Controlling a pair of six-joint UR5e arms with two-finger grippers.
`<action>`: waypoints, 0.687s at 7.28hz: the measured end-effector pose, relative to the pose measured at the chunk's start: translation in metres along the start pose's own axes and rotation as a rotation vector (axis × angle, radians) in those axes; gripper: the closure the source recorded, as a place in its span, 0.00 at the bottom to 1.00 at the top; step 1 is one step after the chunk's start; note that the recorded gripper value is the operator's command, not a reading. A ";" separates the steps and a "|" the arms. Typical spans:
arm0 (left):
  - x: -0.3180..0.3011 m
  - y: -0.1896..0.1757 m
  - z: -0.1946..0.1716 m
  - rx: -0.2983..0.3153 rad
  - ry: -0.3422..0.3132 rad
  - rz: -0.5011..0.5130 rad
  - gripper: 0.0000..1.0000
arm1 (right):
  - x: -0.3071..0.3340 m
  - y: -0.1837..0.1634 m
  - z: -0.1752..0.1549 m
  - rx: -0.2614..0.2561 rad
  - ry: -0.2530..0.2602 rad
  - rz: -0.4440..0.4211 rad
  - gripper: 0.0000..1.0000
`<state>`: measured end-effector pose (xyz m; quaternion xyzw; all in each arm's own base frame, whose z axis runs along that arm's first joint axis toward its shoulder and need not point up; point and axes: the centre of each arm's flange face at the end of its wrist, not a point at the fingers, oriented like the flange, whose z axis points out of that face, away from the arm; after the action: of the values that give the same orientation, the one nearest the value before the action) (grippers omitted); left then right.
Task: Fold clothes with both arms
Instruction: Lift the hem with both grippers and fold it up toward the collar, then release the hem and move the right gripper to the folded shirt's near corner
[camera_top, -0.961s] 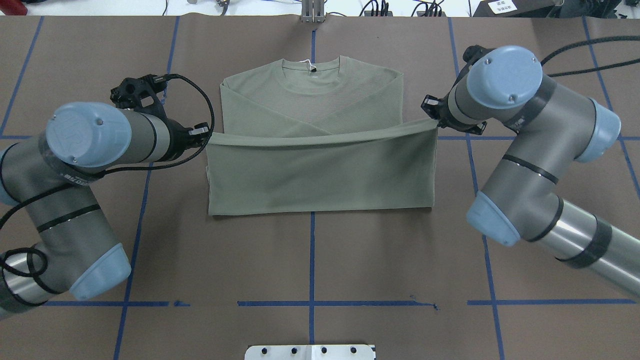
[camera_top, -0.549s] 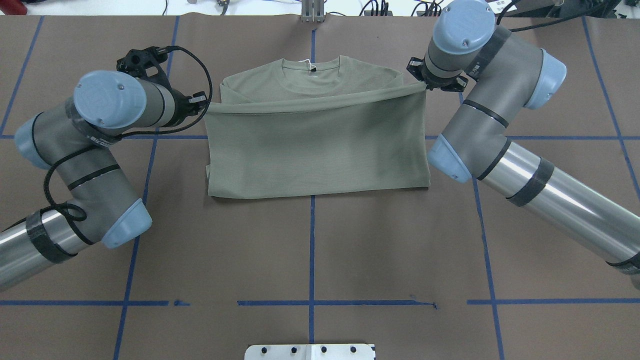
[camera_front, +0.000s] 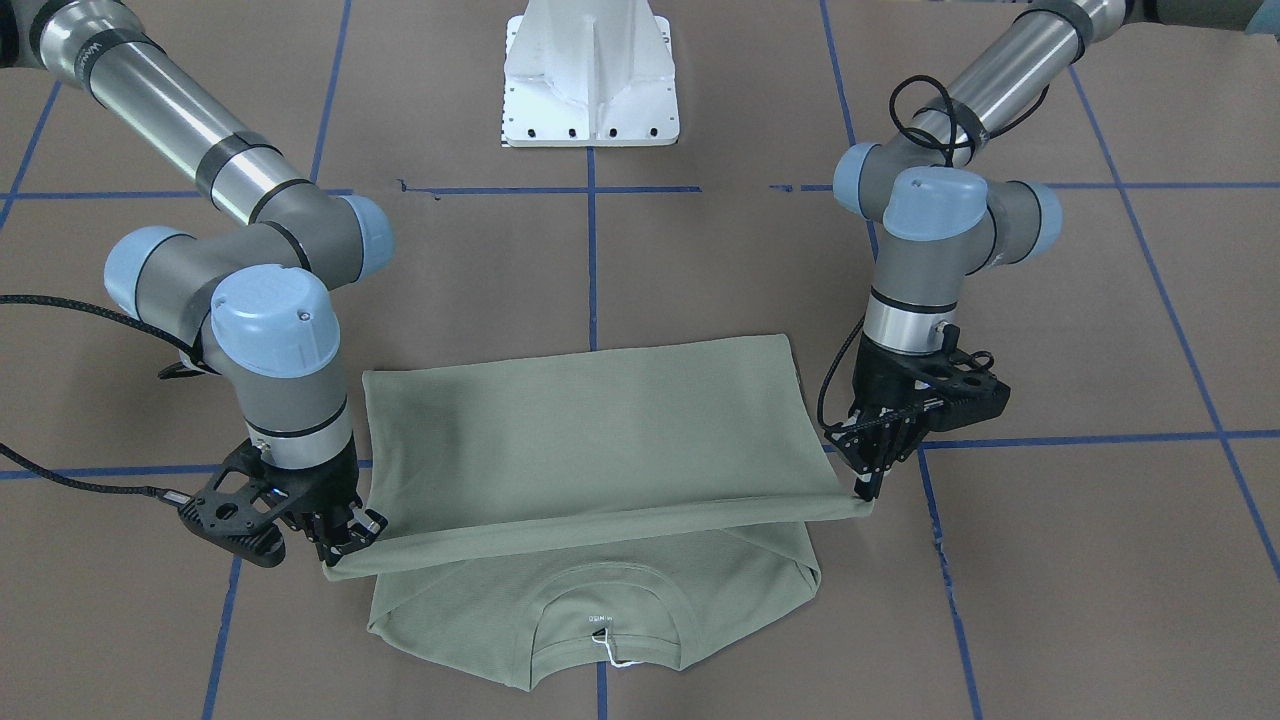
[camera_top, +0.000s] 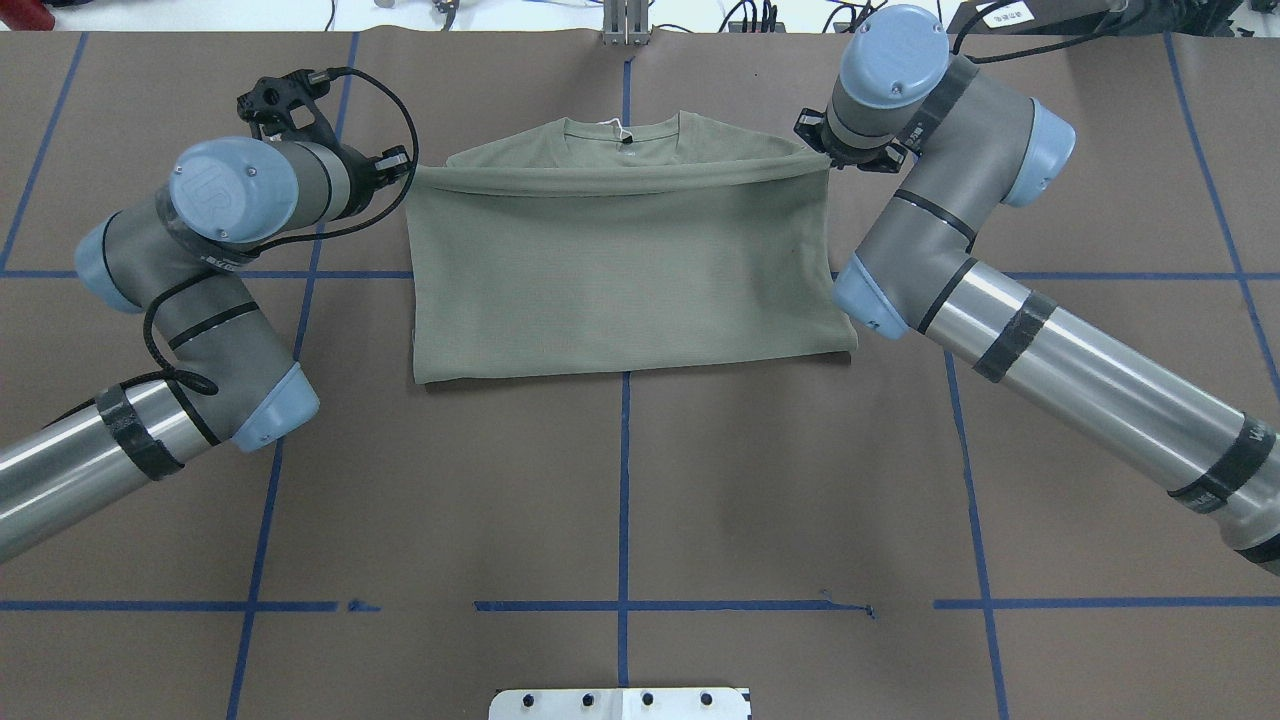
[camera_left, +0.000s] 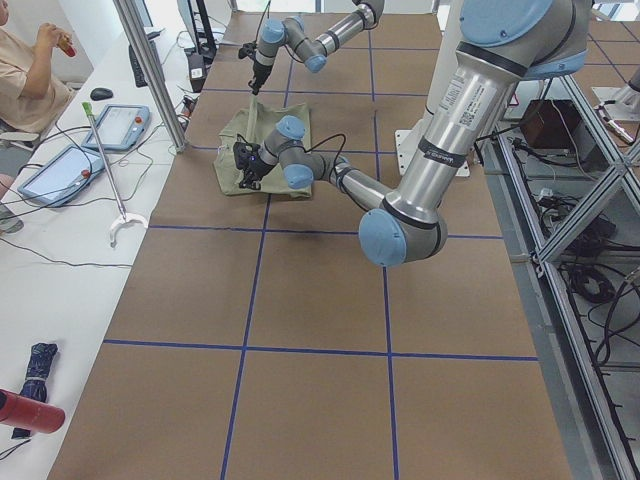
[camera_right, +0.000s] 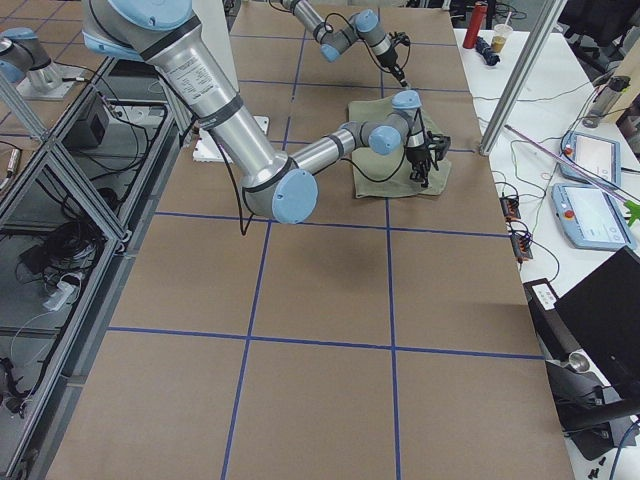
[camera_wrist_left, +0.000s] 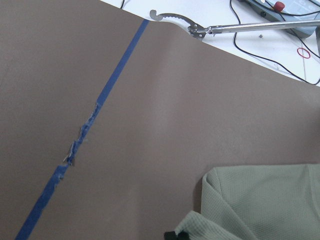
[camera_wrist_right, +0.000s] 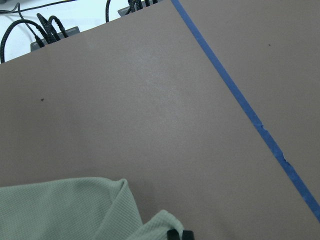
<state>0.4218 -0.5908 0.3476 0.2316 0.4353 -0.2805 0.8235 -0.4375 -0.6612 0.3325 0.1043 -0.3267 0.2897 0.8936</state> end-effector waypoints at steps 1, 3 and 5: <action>0.009 -0.003 0.000 0.007 0.013 0.001 1.00 | -0.001 0.000 0.003 0.000 0.005 0.000 1.00; 0.017 -0.006 0.000 0.012 0.023 0.000 0.89 | -0.001 0.000 0.006 0.000 0.010 0.000 0.97; 0.015 -0.007 0.003 0.012 0.016 0.000 0.60 | -0.001 -0.007 0.004 0.006 0.009 0.005 0.51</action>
<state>0.4263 -0.6017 0.3358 0.2390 0.4402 -0.2811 0.8186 -0.4357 -0.6689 0.3348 0.1049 -0.3223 0.2936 0.8938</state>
